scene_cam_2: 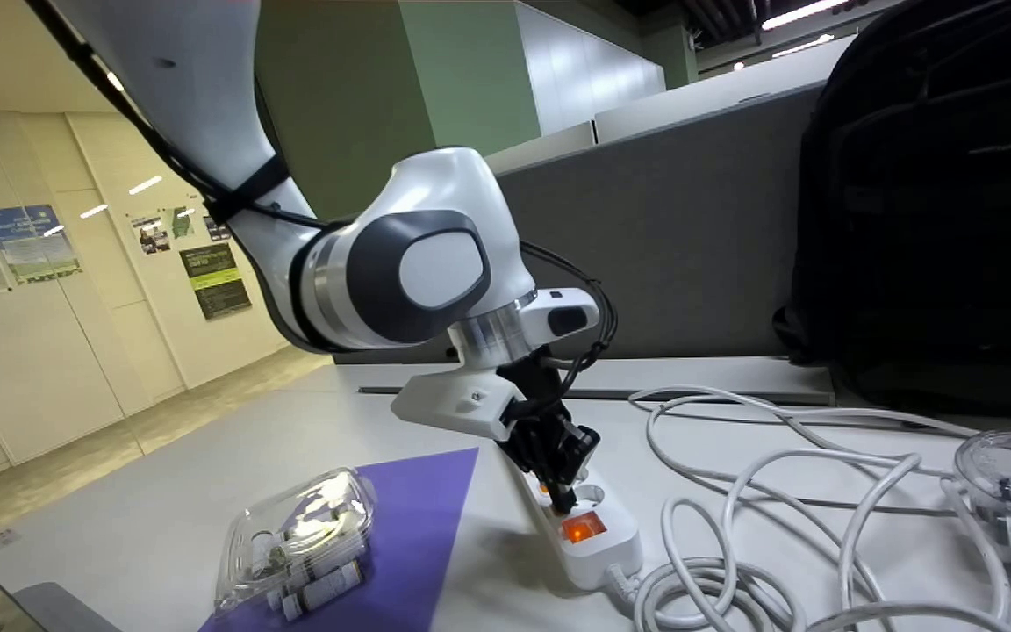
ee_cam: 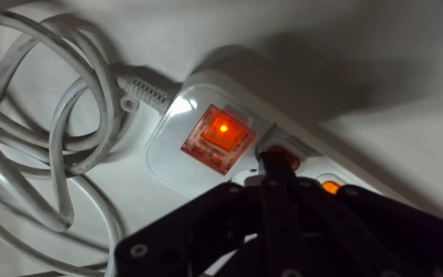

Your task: Switch off the mini light on the right side of the adapter

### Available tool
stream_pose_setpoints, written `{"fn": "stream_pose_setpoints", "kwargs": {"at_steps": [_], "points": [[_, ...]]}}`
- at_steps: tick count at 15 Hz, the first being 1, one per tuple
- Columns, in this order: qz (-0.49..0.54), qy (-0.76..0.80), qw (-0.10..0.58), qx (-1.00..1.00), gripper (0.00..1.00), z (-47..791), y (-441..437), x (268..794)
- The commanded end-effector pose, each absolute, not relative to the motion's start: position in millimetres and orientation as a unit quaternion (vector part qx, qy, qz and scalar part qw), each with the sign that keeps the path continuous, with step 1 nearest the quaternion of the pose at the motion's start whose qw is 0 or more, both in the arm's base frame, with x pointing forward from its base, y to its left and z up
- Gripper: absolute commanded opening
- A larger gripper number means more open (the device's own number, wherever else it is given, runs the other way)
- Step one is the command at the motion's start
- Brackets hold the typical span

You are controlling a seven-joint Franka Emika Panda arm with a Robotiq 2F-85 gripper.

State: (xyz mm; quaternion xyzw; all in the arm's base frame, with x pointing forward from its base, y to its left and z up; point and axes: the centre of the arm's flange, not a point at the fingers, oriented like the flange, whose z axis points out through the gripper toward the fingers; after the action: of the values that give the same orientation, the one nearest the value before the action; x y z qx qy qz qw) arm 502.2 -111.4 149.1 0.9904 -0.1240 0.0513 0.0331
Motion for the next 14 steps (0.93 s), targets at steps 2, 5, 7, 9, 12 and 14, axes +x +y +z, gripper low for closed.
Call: {"fn": "stream_pose_setpoints", "kwargs": {"at_steps": [2, 5, 7, 9, 12, 14], "points": [[-0.027, -0.149, 0.011, 0.988, 0.00, 86.3, -112.1, 488.4], [-0.030, -0.151, -0.011, 0.988, 0.00, 96.7, -112.7, 491.4], [-0.026, -0.148, -0.032, 0.988, 0.00, 113.9, -112.0, 493.8], [-0.016, -0.141, -0.050, 0.989, 0.00, 133.7, -108.5, 493.7], [-0.009, -0.131, -0.075, 0.988, 0.00, 157.4, -101.9, 492.6], [-0.005, -0.132, -0.085, 0.988, 0.00, 167.7, -98.6, 490.6]]}}
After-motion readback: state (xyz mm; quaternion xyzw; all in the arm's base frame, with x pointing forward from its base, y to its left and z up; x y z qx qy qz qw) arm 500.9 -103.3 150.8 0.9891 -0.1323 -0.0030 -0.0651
